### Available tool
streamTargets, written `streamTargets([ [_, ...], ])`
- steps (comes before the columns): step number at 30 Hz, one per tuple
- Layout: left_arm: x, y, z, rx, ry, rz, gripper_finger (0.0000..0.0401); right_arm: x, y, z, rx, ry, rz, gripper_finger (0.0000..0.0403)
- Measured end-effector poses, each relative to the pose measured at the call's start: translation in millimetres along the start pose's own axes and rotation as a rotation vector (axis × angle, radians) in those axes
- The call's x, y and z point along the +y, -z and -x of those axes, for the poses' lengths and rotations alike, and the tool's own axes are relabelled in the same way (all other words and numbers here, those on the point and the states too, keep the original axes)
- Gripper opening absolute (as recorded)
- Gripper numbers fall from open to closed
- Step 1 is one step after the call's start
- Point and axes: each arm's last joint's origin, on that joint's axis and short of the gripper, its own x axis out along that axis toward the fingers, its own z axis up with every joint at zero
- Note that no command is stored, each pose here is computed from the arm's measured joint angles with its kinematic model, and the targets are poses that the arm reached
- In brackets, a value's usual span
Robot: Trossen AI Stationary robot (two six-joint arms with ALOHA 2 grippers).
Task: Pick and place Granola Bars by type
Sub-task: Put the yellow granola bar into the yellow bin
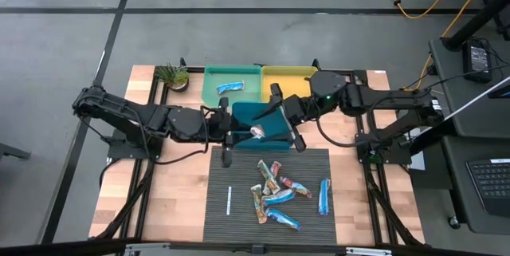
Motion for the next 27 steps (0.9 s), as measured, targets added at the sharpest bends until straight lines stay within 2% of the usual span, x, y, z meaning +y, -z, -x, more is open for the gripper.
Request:
streamTargets([
  [4, 1.7, -0.4, -0.5, -0.002, -0.006, 0.002, 0.0056, -0.3, 0.7, -1.1, 0.001, 0.0, 0.0, 0.0283],
  [8, 3.7, -0.3, -2.2, 0.001, 0.006, 0.008, 0.0056, -0.3, 0.5, -1.0, 0.001, 0.0, -0.002, 0.0257],
  [22, 8.2, -0.5, -4.5, 0.002, -0.002, 0.014, 0.0056, -0.4, 0.6, -0.8, 0.002, 0.002, -0.001, 0.0063],
  [27, 7.2, -0.8, -3.4, 0.001, 0.001, 0.038, 0.0067, -0.5, 0.6, -0.8, 0.002, 0.002, -0.001, 0.0027],
])
